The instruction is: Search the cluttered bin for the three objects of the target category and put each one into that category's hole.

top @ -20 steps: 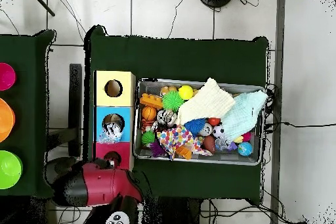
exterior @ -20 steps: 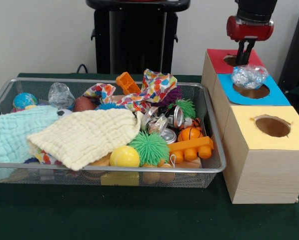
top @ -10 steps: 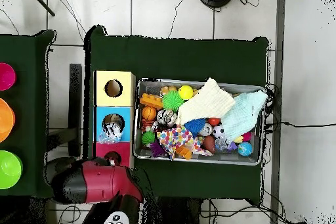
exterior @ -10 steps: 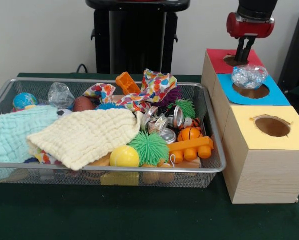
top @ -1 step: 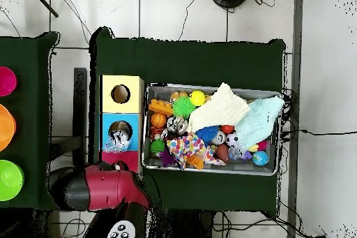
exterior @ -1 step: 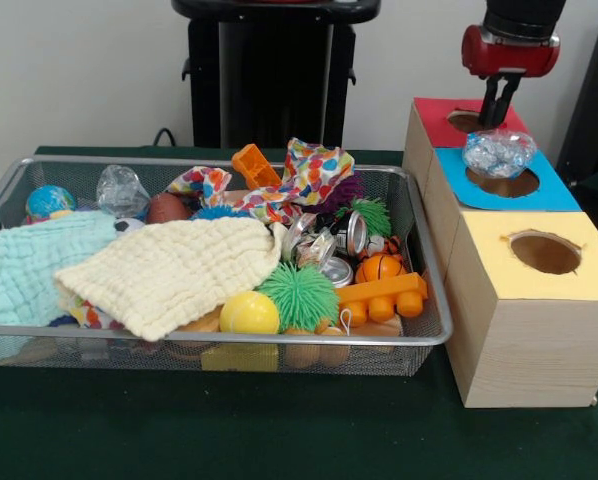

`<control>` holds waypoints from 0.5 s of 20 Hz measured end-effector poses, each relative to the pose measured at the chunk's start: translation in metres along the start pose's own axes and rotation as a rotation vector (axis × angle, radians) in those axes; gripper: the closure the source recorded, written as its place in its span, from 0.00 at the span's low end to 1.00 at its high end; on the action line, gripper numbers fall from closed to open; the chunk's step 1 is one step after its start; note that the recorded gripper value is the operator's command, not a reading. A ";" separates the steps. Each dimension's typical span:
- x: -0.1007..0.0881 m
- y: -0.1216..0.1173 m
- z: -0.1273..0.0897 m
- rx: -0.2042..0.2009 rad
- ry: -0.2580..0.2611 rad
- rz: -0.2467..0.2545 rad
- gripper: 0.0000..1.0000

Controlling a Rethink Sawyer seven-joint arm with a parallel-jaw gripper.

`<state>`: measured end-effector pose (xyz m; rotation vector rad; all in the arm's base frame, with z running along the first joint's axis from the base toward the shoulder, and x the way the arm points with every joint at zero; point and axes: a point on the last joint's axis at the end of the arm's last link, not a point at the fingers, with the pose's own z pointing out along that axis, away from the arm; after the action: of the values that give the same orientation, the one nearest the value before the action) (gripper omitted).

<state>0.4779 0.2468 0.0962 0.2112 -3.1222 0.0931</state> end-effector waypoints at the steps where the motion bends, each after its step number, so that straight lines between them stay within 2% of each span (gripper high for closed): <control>1: -0.002 0.000 -0.001 0.000 -0.003 0.000 1.00; 10: -0.019 0.001 0.007 0.003 -0.015 -0.004 1.00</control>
<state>0.4967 0.2503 0.0892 0.2200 -3.1366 0.0962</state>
